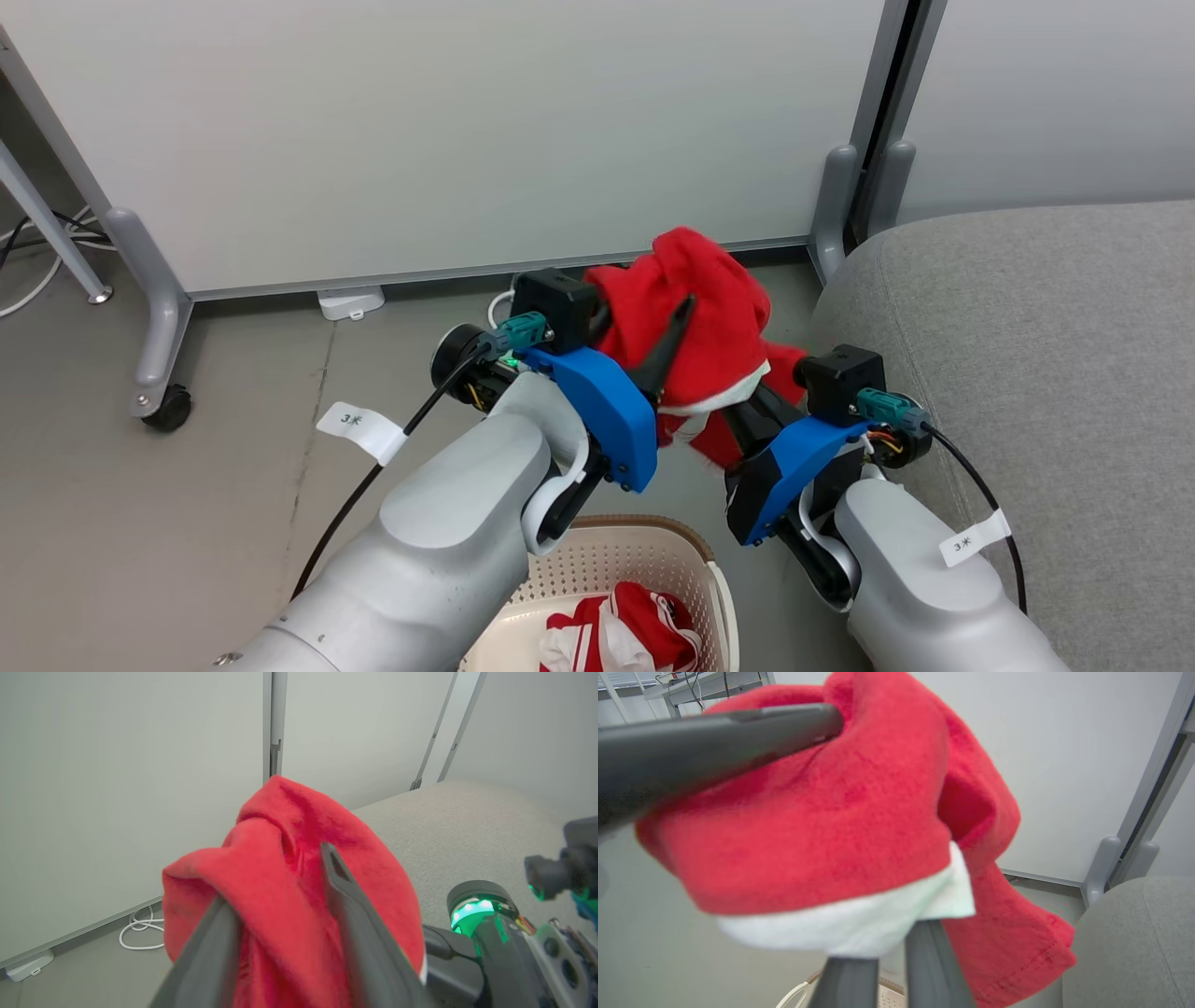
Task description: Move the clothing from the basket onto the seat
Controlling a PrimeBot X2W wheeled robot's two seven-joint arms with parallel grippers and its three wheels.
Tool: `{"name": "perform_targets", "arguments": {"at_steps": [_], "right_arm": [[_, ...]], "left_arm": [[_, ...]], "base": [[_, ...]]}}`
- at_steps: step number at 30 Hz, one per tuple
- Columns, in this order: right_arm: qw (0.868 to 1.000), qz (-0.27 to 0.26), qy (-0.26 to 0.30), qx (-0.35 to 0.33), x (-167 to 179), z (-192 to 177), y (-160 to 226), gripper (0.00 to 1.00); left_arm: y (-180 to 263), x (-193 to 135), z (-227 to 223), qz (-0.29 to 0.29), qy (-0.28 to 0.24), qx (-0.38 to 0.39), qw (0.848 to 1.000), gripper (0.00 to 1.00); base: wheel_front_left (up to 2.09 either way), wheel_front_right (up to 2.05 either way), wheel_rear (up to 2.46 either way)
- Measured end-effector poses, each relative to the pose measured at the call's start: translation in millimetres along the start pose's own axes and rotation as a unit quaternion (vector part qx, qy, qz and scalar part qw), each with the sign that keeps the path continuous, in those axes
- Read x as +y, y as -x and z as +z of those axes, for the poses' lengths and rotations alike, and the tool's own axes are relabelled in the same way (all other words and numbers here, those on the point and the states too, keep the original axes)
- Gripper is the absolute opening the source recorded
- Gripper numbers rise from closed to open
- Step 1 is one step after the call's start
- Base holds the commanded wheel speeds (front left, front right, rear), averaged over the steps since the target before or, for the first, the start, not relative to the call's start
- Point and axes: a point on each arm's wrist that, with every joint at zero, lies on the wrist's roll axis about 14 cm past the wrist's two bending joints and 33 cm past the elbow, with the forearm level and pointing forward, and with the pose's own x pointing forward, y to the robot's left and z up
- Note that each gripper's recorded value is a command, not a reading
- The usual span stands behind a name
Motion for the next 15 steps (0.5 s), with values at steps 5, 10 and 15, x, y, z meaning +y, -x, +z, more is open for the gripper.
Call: {"name": "perform_targets", "arguments": {"at_steps": [5, 10, 15], "right_arm": [[1.0, -0.002, 0.0, -0.002, -1, 1, 0, 0.0], [1.0, -0.005, -0.003, -0.002, -3, -1, 2, 0.0], [1.0, -0.009, -0.004, -0.004, -6, -1, 2, 0.0]], "left_arm": [[0, 4, 1, 0.005, 0.005, -0.006, 1.0, 1.0], [4, 11, 0, 0.012, 0.013, -0.018, 1.0, 1.0], [15, 30, -10, 0.038, 0.031, -0.028, 0.998, 1.0]], "base": [[0.0, 0.0, 0.0], [0.0, 0.0, 0.0], [0.0, 0.0, 0.0]]}}
